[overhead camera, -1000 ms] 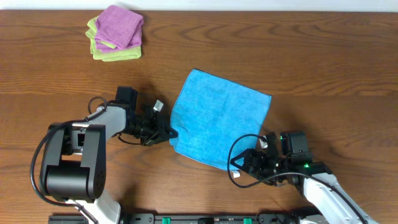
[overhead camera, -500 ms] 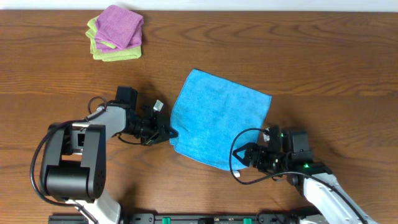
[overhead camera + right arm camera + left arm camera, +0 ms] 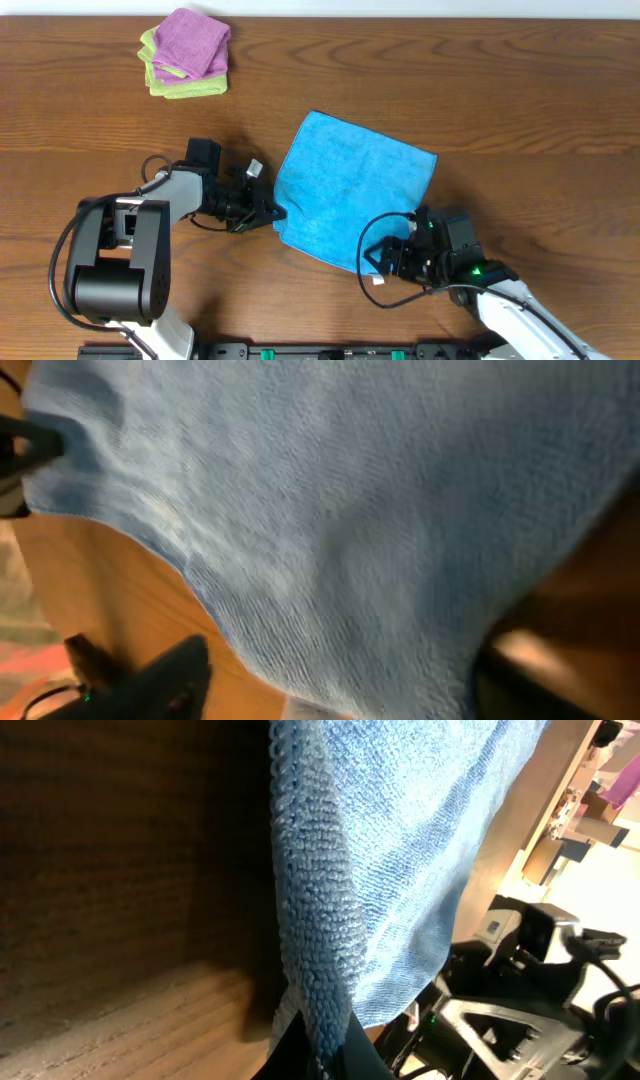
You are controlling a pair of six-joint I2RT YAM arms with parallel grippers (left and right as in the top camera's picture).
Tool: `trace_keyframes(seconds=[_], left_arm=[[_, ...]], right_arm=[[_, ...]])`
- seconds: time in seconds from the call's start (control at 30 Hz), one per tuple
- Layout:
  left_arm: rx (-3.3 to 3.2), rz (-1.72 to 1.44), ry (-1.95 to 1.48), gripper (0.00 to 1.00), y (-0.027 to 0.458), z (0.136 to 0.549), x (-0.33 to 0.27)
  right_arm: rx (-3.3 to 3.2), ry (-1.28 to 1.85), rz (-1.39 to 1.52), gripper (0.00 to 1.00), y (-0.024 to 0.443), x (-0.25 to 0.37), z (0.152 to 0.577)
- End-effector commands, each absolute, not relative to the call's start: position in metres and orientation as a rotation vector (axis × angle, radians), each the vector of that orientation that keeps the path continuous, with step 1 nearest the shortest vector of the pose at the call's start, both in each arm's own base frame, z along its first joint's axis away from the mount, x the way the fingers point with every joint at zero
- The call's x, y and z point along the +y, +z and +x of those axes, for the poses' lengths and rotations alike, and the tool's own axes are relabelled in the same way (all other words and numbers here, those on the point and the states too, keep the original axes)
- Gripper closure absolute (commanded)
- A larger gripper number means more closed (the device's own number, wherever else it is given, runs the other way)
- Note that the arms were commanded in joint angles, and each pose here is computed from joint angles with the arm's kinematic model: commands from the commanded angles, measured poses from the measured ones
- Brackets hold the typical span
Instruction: Fold the cloth
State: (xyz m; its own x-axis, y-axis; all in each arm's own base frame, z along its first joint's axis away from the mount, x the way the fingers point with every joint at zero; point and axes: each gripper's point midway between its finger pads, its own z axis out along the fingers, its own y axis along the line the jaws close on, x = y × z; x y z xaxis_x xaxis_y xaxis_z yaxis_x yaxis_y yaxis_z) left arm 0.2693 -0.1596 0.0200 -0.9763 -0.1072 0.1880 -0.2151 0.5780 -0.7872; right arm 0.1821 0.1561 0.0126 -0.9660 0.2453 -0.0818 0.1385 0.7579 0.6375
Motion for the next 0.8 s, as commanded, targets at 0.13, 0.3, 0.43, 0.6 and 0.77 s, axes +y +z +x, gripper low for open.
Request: trace_keyframes(seconds=[0.13, 0.3, 0.43, 0.6, 0.77], left_arm=[[-2.649, 0.292, 1.371, 0.94, 0.018, 0.265, -0.162], [-2.649, 0.292, 1.371, 0.95, 0.018, 0.265, -0.162], [-2.649, 0.292, 1.371, 0.95, 0.018, 0.265, -0.162], [-2.649, 0.293, 1.37, 0.94, 0.018, 0.265, -0.162], [-2.643, 0.307, 1.367, 0.94, 0.018, 0.265, -0.162]], right_arm=[[2.888, 0.926, 0.375, 0.51, -0.004, 0.147, 0.162], [2.864, 0.947, 0.359, 0.66, 0.001, 0.149, 0.165], [2.842, 0.914, 0.36, 0.62, 0.003, 0.146, 0.169], [2.83, 0.858, 0.371, 0.5, 0.0, 0.141, 0.173], [2.799, 0.848, 0.363, 0.48, 0.002, 0.14, 0.18]])
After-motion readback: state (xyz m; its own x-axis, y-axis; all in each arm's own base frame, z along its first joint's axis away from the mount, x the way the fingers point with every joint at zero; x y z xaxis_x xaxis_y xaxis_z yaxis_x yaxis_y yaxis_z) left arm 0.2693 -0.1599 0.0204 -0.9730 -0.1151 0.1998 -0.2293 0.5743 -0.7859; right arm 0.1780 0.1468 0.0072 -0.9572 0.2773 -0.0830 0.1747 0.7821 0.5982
